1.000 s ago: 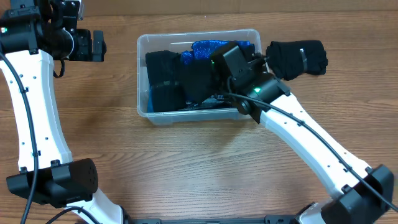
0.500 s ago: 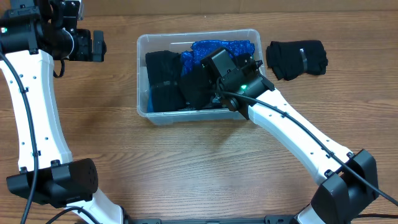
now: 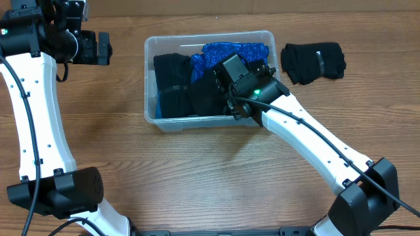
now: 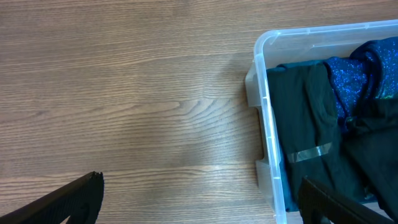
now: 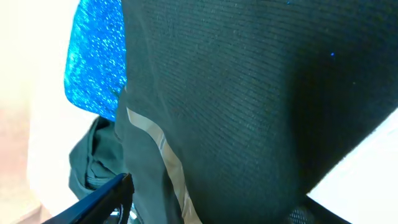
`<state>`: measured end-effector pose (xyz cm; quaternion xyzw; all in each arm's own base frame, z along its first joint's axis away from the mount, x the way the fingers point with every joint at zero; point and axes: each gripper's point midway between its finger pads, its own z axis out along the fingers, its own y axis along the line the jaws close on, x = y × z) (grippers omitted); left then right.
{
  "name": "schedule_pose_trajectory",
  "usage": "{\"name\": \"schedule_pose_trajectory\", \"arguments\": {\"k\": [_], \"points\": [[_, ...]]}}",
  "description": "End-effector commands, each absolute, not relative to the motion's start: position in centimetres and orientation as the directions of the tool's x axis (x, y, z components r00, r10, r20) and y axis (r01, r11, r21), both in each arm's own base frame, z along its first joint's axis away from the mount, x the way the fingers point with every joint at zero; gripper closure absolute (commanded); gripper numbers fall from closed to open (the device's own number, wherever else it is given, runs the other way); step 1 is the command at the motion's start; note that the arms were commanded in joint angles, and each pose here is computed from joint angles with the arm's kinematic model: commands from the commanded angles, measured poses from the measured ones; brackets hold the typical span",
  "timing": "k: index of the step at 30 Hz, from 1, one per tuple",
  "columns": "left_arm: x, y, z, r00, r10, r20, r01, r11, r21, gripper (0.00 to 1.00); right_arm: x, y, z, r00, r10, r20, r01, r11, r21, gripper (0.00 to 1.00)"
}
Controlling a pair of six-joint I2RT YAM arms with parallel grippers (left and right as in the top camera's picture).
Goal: Pack container
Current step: 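Lower the black garment into the bin's right side and release it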
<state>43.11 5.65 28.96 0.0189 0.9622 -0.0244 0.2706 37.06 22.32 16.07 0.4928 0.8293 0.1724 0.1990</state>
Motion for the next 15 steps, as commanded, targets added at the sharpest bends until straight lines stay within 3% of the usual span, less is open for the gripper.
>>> {"name": "schedule_pose_trajectory", "arguments": {"k": [1,6,9,12,15], "points": [[43.4,5.6,28.9,-0.853,0.013,-0.522,0.042,0.998,-0.044,0.0,36.3,22.8,17.0,-0.488,0.86,-0.147,0.731,0.495,0.469,0.29],[43.4,5.7,28.9,-0.852,0.01,-0.523,0.039,0.998,-0.044,0.0,34.1,21.4,16.4,-0.517,0.842,-0.153,0.758,0.534,0.375,0.29],[43.4,5.7,28.9,-0.853,0.01,-0.522,0.039,0.998,-0.044,0.0,34.2,21.1,17.0,-0.578,0.791,-0.202,0.701,0.608,0.373,0.29],[43.4,5.7,28.9,-0.853,0.01,-0.522,0.039,0.998,-0.044,0.0,34.6,20.8,17.7,-0.648,0.707,-0.283,0.613,0.705,0.357,0.28],[43.4,5.7,28.9,-0.852,0.01,-0.523,0.039,0.998,-0.044,0.0,35.5,21.3,18.4,-0.793,0.456,-0.404,0.363,0.886,0.289,0.26]]}}
